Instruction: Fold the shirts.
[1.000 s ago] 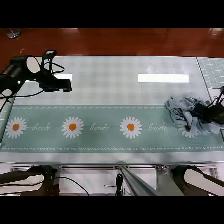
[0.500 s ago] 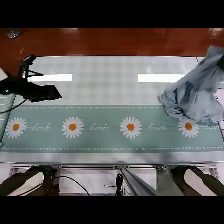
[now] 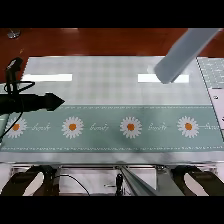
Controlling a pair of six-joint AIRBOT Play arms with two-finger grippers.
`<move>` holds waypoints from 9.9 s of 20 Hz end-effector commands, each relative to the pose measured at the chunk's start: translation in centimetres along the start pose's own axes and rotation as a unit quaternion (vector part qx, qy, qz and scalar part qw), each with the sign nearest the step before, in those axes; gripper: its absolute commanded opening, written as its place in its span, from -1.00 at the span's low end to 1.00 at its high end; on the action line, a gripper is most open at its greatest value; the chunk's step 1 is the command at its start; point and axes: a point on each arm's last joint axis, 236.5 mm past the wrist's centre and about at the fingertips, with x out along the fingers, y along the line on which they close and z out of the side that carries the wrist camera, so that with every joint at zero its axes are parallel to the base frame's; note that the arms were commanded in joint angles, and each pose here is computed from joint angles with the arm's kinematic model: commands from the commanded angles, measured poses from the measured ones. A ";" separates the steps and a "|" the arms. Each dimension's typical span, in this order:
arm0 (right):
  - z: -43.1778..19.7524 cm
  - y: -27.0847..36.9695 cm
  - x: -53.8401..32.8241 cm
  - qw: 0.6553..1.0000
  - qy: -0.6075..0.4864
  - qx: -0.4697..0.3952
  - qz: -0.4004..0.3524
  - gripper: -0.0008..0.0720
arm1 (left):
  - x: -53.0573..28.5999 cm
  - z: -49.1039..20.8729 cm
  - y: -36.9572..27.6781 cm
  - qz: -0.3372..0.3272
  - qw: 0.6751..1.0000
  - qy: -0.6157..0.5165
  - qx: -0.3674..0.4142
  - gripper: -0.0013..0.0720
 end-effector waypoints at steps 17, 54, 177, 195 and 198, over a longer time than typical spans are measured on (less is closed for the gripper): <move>-53.5 27.6 5.1 0.787 0.555 0.171 0.210 -0.57 | 0.8 1.7 0.8 0.009 0.999 -0.032 -0.007 0.95; -59.2 11.2 -15.7 0.671 0.655 0.339 0.068 0.72 | 14.8 -7.9 -4.7 -0.203 0.940 0.249 -0.117 -0.91; -3.9 -1.2 -3.4 0.987 0.156 0.029 0.019 -0.90 | -34.7 25.6 -22.2 -0.196 0.833 -0.478 0.198 -0.91; -15.9 1.2 -12.7 0.960 0.268 0.070 -0.039 -0.90 | -30.3 14.6 -12.3 0.073 0.913 -0.369 0.158 -0.91; -21.9 -2.0 -9.3 0.942 0.311 0.123 -0.038 -0.90 | -20.5 15.6 -8.1 0.020 0.959 -0.261 0.108 -0.91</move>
